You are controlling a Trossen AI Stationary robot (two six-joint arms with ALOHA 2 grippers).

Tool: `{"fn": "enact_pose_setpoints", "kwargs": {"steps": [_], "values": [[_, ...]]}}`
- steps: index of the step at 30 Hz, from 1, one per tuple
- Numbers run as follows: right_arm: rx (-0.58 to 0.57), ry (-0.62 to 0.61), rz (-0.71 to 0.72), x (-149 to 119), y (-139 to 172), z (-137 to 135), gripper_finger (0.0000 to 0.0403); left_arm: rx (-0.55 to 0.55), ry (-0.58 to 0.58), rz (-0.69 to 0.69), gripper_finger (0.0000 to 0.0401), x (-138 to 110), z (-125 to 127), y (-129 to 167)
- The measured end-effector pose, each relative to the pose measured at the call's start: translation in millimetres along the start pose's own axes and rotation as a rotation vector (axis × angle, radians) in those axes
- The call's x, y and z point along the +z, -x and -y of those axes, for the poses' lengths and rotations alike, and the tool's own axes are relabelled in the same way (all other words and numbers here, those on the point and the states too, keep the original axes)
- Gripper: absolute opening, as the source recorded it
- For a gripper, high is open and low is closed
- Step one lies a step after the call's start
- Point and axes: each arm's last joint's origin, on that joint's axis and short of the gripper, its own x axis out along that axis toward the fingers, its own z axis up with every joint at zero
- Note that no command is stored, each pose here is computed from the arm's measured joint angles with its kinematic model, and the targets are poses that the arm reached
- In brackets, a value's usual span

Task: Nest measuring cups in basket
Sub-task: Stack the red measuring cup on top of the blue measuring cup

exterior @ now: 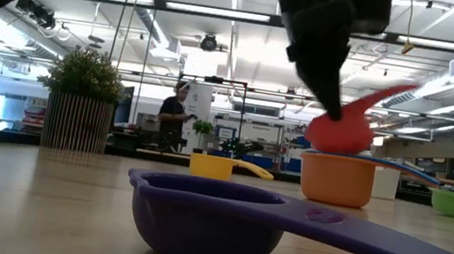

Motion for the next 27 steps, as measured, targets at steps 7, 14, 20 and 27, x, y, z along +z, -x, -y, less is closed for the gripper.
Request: {"fn": "enact_pose_setpoints", "kwargs": {"steps": [7, 14, 20, 27], "values": [[0.003, 0.005, 0.039, 1, 7, -1, 0.0052, -0.017, 0.012, -0.102, 0.0005, -10, 3, -19], [0.011, 0.012, 0.066, 3, 11, -2, 0.0052, 0.027, 0.045, -0.167, 0.0005, -15, 2, -17], [0.011, 0.026, 0.063, 3, 10, -2, 0.0052, 0.018, 0.06, -0.23, 0.0023, -21, 2, -15], [0.011, 0.045, 0.062, 2, 11, -2, 0.0052, 0.024, 0.129, -0.221, 0.0073, -20, 2, -11]]}}
